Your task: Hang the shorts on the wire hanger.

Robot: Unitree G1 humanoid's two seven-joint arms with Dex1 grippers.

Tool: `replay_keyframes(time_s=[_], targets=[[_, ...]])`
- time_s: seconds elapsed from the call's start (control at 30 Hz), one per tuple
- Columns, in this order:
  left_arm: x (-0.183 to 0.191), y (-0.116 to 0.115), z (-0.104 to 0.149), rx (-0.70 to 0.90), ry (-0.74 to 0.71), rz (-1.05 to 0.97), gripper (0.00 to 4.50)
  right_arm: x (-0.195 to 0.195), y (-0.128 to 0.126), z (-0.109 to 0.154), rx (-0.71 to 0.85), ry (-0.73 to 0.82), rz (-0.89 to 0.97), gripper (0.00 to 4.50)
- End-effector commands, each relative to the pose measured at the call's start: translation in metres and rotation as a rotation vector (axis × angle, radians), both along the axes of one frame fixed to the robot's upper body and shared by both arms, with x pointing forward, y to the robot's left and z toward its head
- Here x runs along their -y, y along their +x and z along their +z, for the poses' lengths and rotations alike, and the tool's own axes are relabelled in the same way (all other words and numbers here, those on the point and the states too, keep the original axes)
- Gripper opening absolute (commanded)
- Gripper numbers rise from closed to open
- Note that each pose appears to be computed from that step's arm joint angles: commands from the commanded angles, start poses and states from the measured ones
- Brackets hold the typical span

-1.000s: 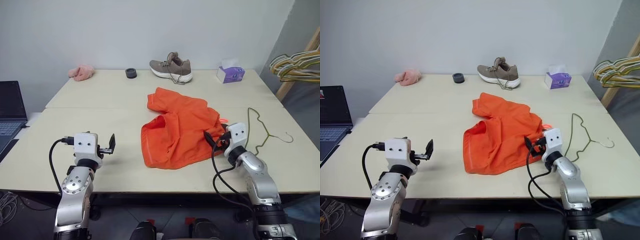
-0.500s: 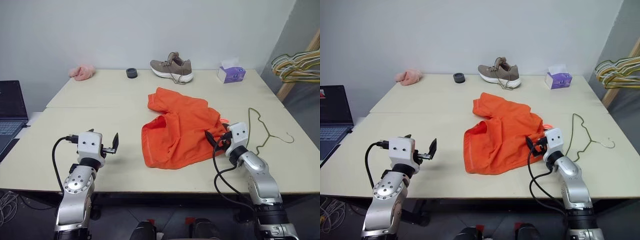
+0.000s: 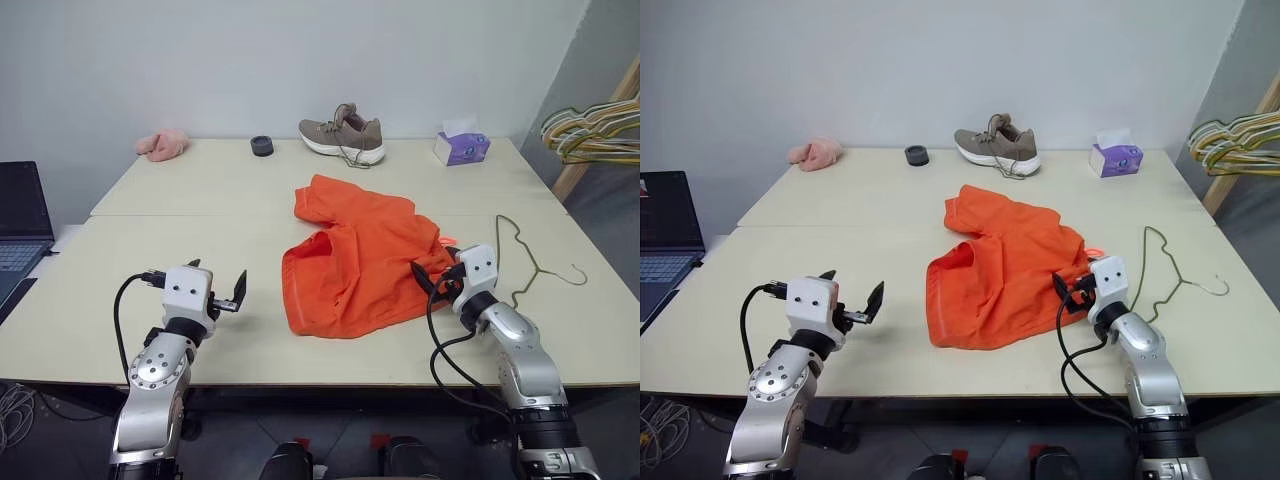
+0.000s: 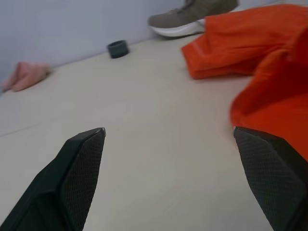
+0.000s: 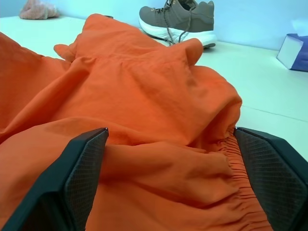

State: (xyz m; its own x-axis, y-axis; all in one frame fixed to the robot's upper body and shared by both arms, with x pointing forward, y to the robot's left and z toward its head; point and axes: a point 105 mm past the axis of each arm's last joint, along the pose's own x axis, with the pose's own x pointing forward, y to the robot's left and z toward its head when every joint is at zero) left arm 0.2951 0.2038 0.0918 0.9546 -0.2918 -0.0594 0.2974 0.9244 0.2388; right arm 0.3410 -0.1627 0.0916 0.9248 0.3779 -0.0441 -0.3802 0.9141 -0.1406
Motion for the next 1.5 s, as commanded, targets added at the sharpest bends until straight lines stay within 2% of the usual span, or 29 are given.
replay_keyframes(time_s=[0.03, 0.13, 0.2, 0.33, 0.47, 0.73, 0.87, 1.0, 1.37, 1.5], targets=[[0.049, -0.010, 0.013, 0.005, 0.029, -0.327, 4.50, -0.015, -0.011, 0.020, 0.056, 0.000, 0.129, 4.45], [0.071, -0.024, 0.005, -0.074, 0.095, -0.549, 4.50, -0.034, -0.032, 0.020, 0.027, -0.048, 0.315, 4.45], [0.077, -0.030, 0.002, -0.116, 0.109, -0.637, 4.50, -0.044, -0.046, 0.019, 0.012, -0.091, 0.426, 4.45], [0.084, -0.035, -0.009, -0.207, 0.225, -0.797, 4.50, -0.056, -0.082, 0.017, -0.077, -0.191, 0.682, 4.45], [0.081, -0.034, -0.026, -0.285, 0.321, -0.851, 4.50, -0.055, -0.092, 0.020, -0.125, -0.224, 0.747, 4.45], [0.077, -0.025, -0.044, -0.330, 0.411, -0.849, 4.50, -0.055, -0.089, 0.028, -0.103, -0.233, 0.723, 4.45], [0.071, -0.018, -0.057, -0.337, 0.494, -0.825, 4.50, -0.049, -0.086, 0.026, -0.106, -0.294, 0.702, 4.45], [0.068, -0.017, -0.060, -0.320, 0.524, -0.819, 3.56, -0.042, -0.080, 0.019, -0.116, -0.389, 0.683, 4.50], [0.047, -0.019, -0.060, -0.329, 0.551, -0.792, 0.17, -0.009, -0.040, 0.002, -0.093, -0.676, 0.602, 4.50], [0.043, -0.014, -0.052, -0.291, 0.537, -0.760, 0.08, 0.002, -0.014, -0.008, -0.053, -0.859, 0.578, 4.50]])
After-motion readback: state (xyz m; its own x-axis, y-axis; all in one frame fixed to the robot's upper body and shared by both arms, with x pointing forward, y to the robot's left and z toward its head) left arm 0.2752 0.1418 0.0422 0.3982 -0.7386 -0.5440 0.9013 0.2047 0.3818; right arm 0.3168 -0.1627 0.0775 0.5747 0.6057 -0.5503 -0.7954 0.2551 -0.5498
